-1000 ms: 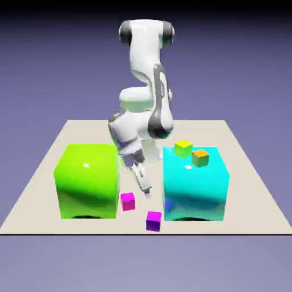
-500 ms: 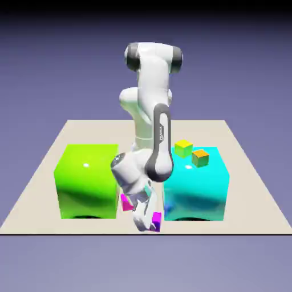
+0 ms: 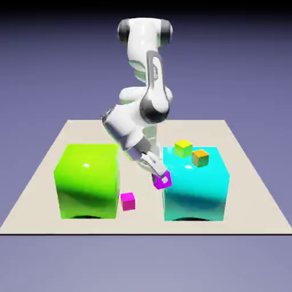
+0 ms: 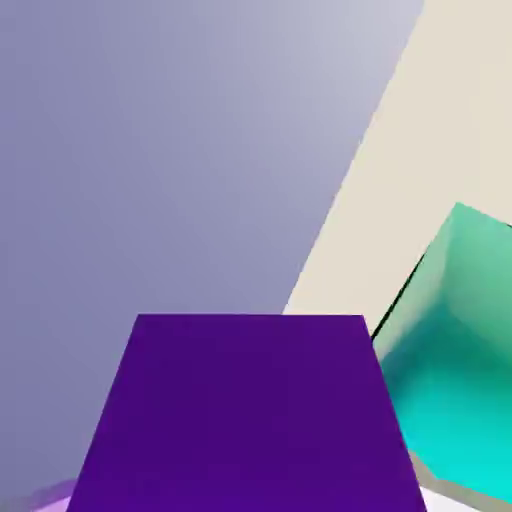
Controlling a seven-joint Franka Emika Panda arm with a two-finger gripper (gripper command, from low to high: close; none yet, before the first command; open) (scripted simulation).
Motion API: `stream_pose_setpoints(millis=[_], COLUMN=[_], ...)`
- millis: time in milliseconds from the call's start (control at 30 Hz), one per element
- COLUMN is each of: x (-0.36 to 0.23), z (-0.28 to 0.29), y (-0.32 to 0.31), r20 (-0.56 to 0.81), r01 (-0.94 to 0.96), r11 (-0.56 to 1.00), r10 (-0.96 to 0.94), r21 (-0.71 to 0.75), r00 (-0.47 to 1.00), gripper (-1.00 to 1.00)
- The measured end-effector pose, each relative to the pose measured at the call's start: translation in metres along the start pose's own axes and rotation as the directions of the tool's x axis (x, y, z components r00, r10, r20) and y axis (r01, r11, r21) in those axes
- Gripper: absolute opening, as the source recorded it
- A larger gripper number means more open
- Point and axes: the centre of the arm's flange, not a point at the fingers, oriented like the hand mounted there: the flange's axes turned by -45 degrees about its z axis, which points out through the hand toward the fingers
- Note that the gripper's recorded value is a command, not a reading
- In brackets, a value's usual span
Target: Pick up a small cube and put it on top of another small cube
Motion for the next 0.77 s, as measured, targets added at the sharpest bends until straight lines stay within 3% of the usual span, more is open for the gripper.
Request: stream_pose_setpoints(millis=[200, 433, 533, 667, 700, 767], x=[-0.087, -0.174, -0.174, -0.165, -0.164, -0.164], z=[-0.009, -0.025, -0.023, 0.027, 0.032, 0.032], y=[-0.019, -0.008, -0.006, 0.029, 0.033, 0.034], r20=[0.125, 0.173, 0.155, 0.155, 0.155, 0.154], r01=[0.201, 0.316, 0.275, 0.276, 0.275, 0.275], r11=[0.950, 0.762, 0.756, 0.756, 0.756, 0.755], r10=[-0.175, -0.265, -0.229, -0.229, -0.229, -0.229], r21=[-0.237, -0.565, -0.594, -0.594, -0.594, -0.596], r00=[0.977, 0.949, 0.961, 0.961, 0.961, 0.961], gripper=[-1.00, -1.00, -1.00, -1.00, 1.00, 1.00])
